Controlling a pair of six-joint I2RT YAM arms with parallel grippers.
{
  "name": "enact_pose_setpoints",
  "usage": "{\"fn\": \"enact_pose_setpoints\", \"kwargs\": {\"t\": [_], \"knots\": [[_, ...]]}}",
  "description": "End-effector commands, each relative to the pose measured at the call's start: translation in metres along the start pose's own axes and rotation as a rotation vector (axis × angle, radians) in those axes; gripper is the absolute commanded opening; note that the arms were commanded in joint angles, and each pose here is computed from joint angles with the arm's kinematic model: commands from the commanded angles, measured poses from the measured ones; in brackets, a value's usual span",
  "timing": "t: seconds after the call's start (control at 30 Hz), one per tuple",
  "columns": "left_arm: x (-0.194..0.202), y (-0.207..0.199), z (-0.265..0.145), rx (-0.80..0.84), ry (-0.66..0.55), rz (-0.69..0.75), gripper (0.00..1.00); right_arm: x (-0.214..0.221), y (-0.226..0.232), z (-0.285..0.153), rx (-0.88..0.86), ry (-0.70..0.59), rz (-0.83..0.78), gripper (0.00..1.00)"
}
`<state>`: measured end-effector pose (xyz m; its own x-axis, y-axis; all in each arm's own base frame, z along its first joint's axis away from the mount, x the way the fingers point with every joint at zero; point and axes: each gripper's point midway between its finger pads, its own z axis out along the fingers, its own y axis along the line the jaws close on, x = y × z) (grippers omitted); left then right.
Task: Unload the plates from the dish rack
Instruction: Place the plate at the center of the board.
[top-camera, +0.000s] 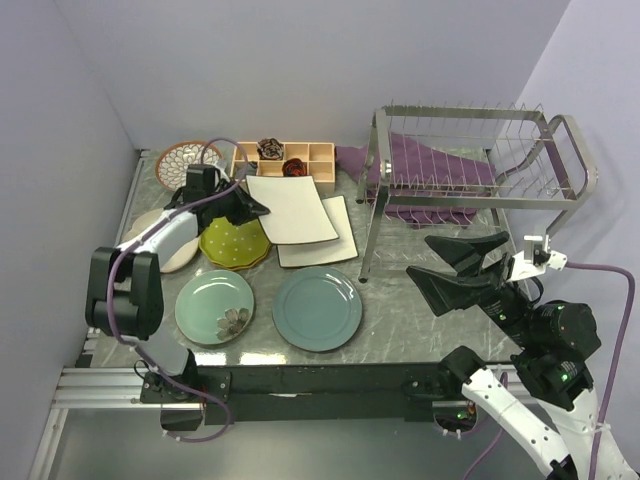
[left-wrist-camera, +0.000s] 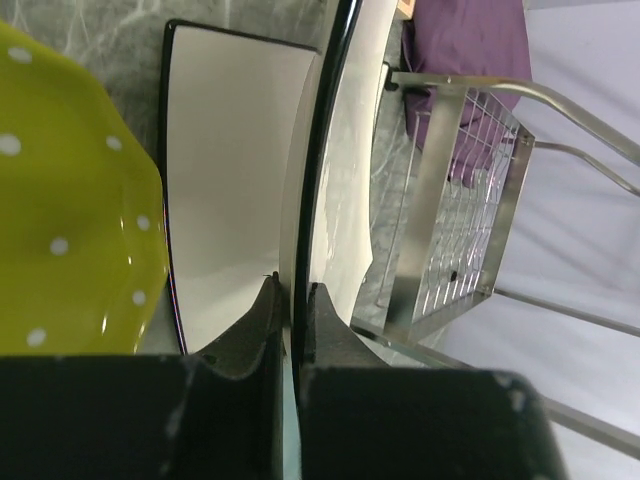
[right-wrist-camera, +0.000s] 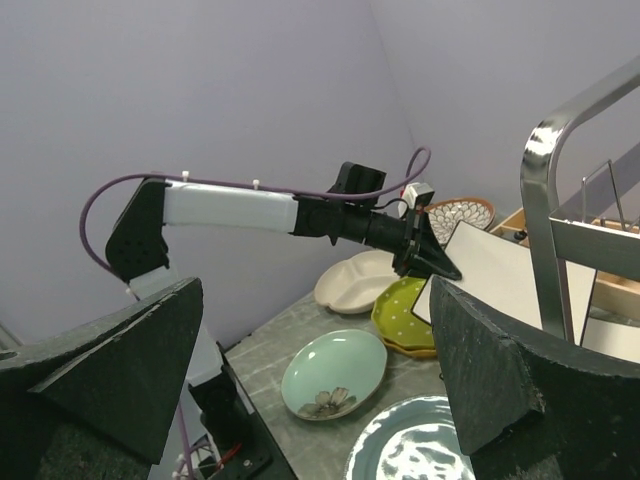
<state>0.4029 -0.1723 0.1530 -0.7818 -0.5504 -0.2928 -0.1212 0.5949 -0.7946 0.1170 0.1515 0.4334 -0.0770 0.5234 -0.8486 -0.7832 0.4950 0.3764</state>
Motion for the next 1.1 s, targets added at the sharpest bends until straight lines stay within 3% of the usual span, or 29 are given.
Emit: {"fn": "enact_pose_setpoints", "kwargs": {"t": [0.0, 0.93, 1.03, 1.07], "knots": [[-0.026, -0.072, -0.006, 0.27, -0.052, 0.145, 0.01, -0.006, 0.001, 0.001, -0.012, -0.031, -0.035, 1.0], [0.014, -0.024, 0.049, 0.176, 0.092, 0.083, 0.01, -0.002, -0.004, -0.001, 0.005, -0.033, -0.048, 1.0], [0.016, -0.022, 0.052, 0.16, 0.091, 0.086, 0.08, -0.001, -0.005, -0.001, 0.008, -0.029, -0.05, 1.0], [0.016, -0.019, 0.054, 0.136, 0.084, 0.088, 0.16, -0.001, -0.005, -0.001, 0.009, -0.028, -0.049, 1.0]]}}
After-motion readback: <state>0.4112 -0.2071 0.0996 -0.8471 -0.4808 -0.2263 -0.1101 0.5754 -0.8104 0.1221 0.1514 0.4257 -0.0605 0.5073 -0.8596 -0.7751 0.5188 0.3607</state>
